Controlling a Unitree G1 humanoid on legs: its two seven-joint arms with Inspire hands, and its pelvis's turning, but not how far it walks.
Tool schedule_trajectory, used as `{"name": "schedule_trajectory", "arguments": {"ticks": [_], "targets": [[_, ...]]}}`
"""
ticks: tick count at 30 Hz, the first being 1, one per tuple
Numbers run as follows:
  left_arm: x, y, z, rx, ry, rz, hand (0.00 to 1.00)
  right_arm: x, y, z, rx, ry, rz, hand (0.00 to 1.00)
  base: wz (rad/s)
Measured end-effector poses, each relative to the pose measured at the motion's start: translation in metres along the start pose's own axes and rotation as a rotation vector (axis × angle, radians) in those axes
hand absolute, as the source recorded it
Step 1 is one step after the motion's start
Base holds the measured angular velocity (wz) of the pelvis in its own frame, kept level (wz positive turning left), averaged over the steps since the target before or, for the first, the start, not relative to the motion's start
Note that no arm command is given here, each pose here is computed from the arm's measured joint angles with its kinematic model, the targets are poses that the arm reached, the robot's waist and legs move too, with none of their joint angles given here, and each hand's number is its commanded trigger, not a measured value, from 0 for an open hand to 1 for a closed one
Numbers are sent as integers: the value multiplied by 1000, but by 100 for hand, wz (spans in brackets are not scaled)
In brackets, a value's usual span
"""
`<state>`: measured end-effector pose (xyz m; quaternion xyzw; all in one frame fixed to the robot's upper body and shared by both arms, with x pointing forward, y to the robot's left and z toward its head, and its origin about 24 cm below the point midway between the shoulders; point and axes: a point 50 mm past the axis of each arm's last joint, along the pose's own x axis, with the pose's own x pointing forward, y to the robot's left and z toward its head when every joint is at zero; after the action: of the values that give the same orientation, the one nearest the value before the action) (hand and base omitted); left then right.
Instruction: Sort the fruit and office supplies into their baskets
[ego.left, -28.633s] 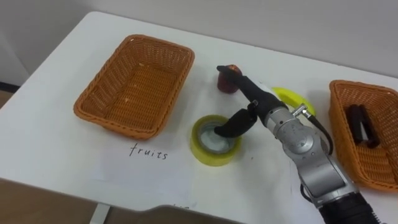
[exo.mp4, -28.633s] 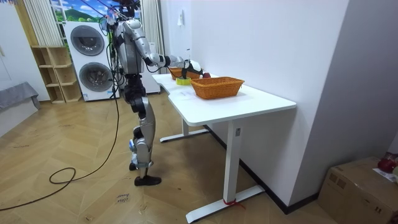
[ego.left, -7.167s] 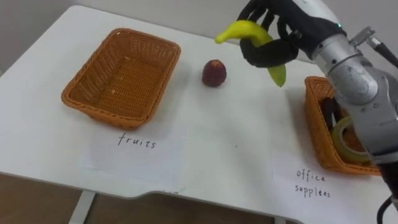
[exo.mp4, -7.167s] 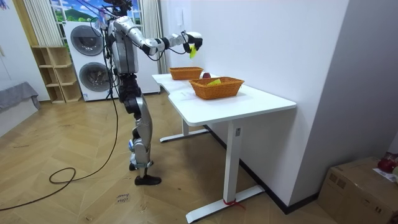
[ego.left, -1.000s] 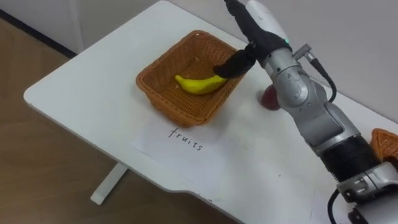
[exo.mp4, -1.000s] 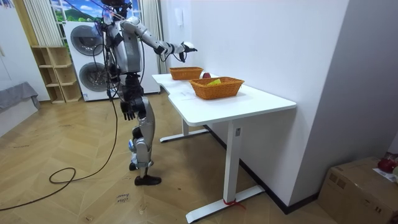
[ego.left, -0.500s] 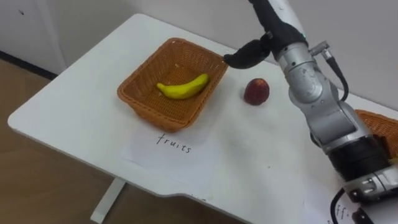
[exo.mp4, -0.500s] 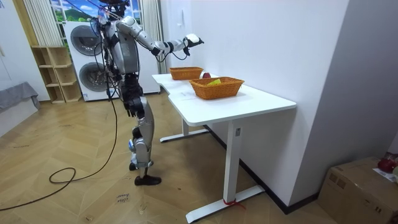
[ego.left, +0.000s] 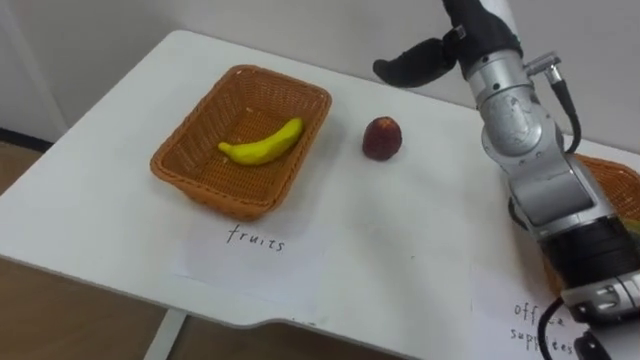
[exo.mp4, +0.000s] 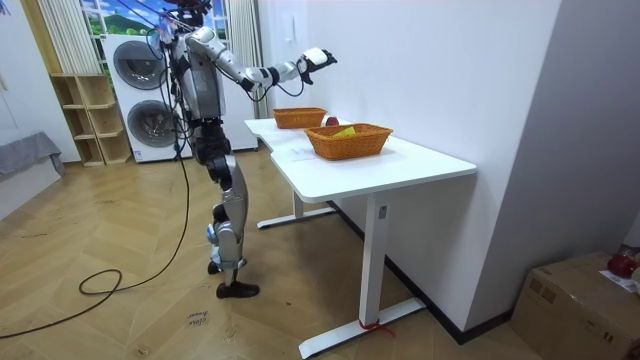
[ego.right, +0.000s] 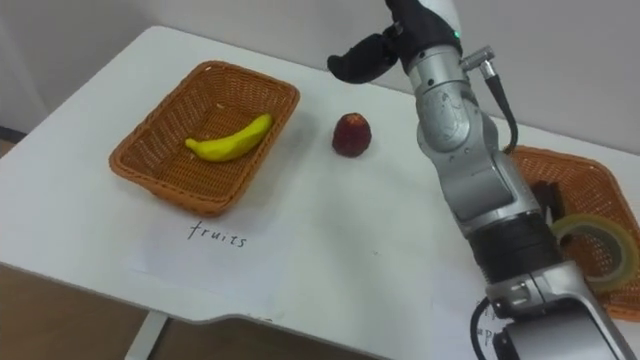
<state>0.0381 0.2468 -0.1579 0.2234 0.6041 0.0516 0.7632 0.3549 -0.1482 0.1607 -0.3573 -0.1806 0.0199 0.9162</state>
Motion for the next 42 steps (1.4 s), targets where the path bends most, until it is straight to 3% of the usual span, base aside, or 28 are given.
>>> {"name": "schedule_trajectory", "arguments": {"ticks": [32, 42], "targets": [[1, -5, 16, -26, -44, 18, 0, -13, 7, -44, 393, 246, -71, 0, 0], [2, -9, 25, -24, -62, 24, 0, -21, 24, -65, 434, 366, -41, 0, 1]]}}
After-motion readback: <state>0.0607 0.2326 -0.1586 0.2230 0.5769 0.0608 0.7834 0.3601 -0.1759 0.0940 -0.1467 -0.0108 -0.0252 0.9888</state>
